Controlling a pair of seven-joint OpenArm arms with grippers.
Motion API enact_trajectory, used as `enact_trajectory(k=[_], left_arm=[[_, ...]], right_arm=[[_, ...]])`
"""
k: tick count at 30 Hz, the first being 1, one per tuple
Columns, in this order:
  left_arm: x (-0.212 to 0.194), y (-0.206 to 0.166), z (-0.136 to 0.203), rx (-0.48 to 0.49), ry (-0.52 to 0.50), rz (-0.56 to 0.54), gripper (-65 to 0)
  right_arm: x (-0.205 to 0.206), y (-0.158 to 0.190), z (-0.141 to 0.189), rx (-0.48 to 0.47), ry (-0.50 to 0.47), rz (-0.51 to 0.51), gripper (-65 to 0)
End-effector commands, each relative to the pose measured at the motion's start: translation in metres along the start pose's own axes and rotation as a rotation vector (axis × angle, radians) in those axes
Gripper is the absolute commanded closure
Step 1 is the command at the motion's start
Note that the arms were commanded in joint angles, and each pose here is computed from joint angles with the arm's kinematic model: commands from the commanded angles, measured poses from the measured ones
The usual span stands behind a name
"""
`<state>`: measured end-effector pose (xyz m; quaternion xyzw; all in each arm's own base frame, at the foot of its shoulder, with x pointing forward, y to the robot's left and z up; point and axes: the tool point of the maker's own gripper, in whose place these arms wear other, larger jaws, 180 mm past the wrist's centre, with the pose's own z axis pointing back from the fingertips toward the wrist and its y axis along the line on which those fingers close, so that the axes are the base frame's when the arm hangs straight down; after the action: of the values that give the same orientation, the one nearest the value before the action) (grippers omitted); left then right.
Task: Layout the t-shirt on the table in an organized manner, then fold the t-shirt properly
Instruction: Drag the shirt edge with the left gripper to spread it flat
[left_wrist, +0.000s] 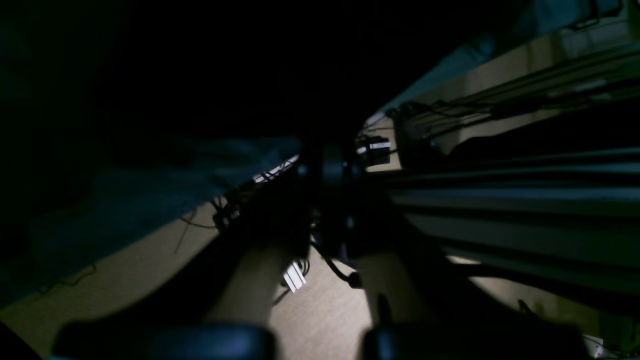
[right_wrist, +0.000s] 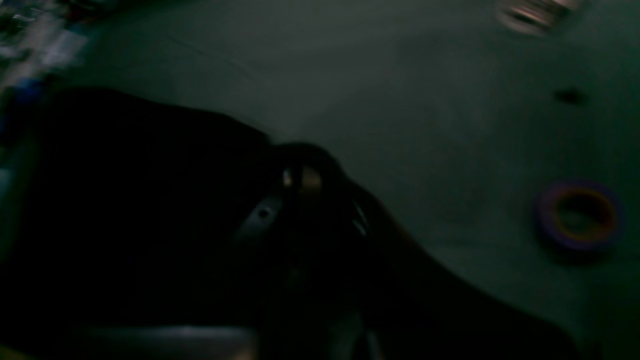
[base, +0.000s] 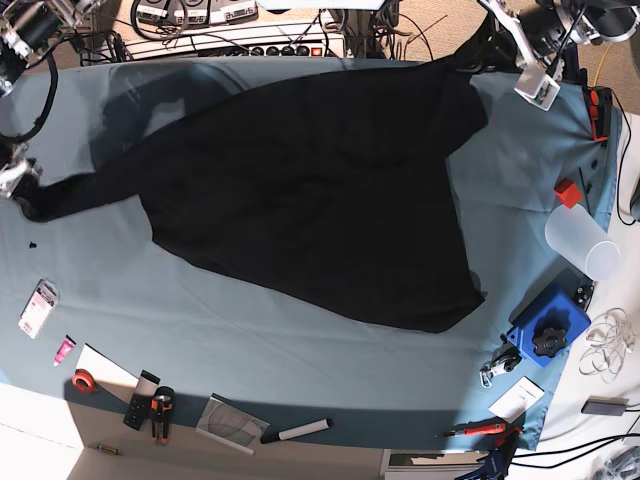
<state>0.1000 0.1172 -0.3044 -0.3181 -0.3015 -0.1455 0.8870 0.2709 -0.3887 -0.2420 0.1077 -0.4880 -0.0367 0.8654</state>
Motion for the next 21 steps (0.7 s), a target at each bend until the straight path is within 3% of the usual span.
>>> enact_trajectory(k=[1,7,14,17,21], left_arm=[[0.008,-0.005,0.003,-0.015,-0.035,-0.015,0.0],[0.014,-0.004,0.002,-0.015,-0.064,-0.019,0.0],[0.034,-0.006,-0.001,-0.03,-0.14,-0.042,0.0],[0.043,-0.017,-0.013,-0.09,-0.158,-0.071,0.0],[0.053,-0.054,-0.036,-0.251,-0.164,-0.115,0.0]], right_arm=[[0.035,-0.003,0.006,-0.018,-0.1,0.048,0.0],[0.084,-0.017,0.001,-0.141,-0.241,0.13,0.0],[0.142,0.002,-0.056,-0.268,-0.314,0.344,0.0],[0.164,0.01,-0.086,-0.315,-0.302,0.39,0.0],[0.196,0.015,-0.113,-0.343,-0.298,0.376,0.0]])
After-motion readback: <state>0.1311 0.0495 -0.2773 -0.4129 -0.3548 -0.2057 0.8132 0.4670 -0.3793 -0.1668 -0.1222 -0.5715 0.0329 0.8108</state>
